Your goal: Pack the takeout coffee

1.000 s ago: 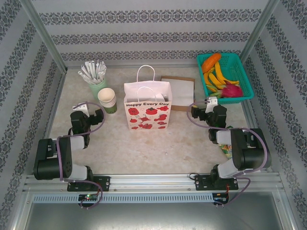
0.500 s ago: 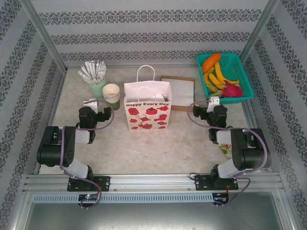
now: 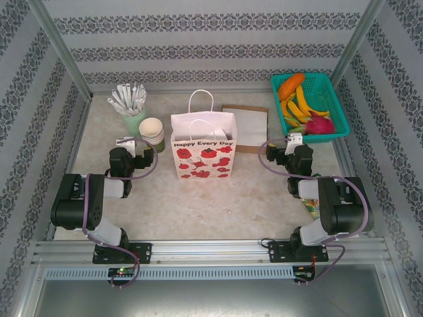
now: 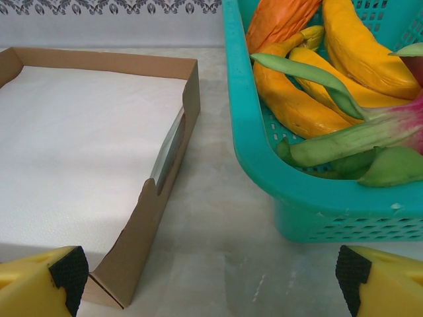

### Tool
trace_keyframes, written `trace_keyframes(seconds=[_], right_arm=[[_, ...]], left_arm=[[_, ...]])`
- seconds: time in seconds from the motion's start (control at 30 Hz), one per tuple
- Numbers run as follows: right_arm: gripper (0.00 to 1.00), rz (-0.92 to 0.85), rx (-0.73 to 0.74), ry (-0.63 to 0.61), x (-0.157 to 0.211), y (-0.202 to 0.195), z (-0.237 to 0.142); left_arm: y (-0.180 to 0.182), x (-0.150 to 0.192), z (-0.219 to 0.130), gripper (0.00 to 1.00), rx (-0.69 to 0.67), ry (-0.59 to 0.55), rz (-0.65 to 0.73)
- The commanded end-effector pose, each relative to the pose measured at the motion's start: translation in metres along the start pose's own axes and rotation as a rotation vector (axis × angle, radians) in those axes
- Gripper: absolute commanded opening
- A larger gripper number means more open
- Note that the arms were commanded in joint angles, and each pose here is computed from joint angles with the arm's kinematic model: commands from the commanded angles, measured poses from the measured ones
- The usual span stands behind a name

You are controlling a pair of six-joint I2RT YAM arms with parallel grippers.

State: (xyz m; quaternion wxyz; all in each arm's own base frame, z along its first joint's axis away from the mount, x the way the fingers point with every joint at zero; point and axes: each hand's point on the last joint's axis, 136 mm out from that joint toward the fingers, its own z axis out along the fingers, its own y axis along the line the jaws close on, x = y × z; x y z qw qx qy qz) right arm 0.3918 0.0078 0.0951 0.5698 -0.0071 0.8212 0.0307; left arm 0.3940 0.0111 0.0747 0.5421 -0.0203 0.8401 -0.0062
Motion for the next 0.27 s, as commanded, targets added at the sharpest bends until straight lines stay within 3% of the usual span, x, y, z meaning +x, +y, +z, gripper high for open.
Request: trace_keyframes(seconds=[0.0, 0.23], right_arm=[[0.98, 0.012, 0.012, -0.04, -0.0123, -0.0027, 0.002], [0.98, 0.01, 0.013, -0.042, -0.0128, -0.0025, 0.0015]], left_arm=[[-0.0051, -0.0088, 0.002, 1.0, 0.012, -0.018, 0.027], [-0.0051, -0.0092, 0.0019, 1.0, 0.012, -0.019, 0.027]])
